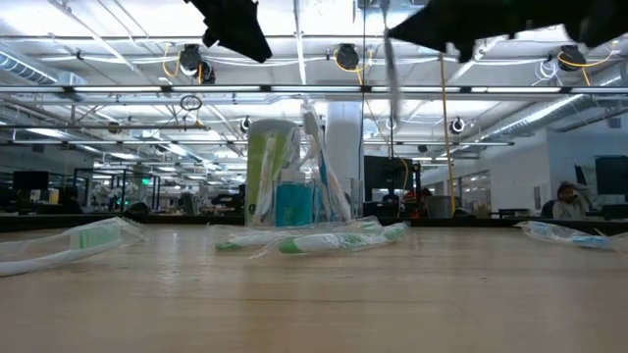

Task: Pick & Place toothbrushing station
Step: Put the purple toothbrush into the right of the transparent organizer

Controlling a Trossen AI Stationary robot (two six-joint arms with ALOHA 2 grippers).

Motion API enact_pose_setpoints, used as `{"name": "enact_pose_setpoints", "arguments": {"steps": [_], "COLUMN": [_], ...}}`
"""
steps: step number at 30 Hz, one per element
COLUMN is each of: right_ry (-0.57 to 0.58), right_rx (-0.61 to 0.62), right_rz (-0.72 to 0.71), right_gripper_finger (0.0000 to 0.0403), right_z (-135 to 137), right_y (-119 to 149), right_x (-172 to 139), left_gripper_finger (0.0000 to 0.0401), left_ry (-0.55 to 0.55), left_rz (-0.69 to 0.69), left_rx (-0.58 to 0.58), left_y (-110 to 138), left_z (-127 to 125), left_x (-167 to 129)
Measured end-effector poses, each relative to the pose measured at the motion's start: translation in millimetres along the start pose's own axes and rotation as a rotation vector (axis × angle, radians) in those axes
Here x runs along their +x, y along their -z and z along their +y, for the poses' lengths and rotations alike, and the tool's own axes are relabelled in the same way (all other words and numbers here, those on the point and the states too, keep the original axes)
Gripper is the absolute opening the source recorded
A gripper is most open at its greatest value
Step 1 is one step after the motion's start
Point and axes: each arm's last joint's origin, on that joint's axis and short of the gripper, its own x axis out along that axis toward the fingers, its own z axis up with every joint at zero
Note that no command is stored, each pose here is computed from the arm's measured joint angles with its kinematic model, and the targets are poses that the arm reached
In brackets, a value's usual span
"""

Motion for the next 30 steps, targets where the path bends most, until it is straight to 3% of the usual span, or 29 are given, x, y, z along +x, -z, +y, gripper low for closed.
{"name": "enact_pose_setpoints", "arguments": {"steps": [3, 6, 10, 13, 16, 20, 25, 30], "right_ry": [-0.082, -0.118, -0.056, -0.020, 0.001, 0.007, 0.009, 0.012], "right_rx": [-0.002, -0.012, -0.037, 0.023, 0.071, 0.047, 0.075, 0.114], "right_rz": [-0.157, -0.202, -0.138, -0.084, -0.010, 0.062, 0.119, 0.163], "right_gripper_finger": [0.0001, 0.0001, 0.0001, 0.0001, 0.0001, 0.0000, 0.0000, 0.0000], "right_z": [-8, -15, -27, -36, -40, -40, -39, -38], "right_y": [2, 17, 47, 67, 88, 110, 123, 128], "right_x": [20, 40, 61, 71, 78, 81, 82, 82], "left_gripper_finger": [0.0129, 0.0129, 0.0129, 0.0129, 0.0129, 0.0129, 0.0129, 0.0129], "left_ry": [0.013, 0.030, 0.048, 0.057, 0.066, 0.064, 0.067, 0.062], "left_rz": [-0.017, -0.018, -0.018, -0.019, -0.021, -0.020, -0.008, 0.108], "left_rx": [0.008, 0.021, 0.035, 0.042, 0.046, 0.016, -0.029, -0.028], "left_y": [-1, 0, 0, 1, 1, 1, 2, 14], "left_z": [-2, -7, -13, -16, -18, -18, -19, -21], "left_x": [-7, -9, -11, -12, -13, -13, -13, -15]}}
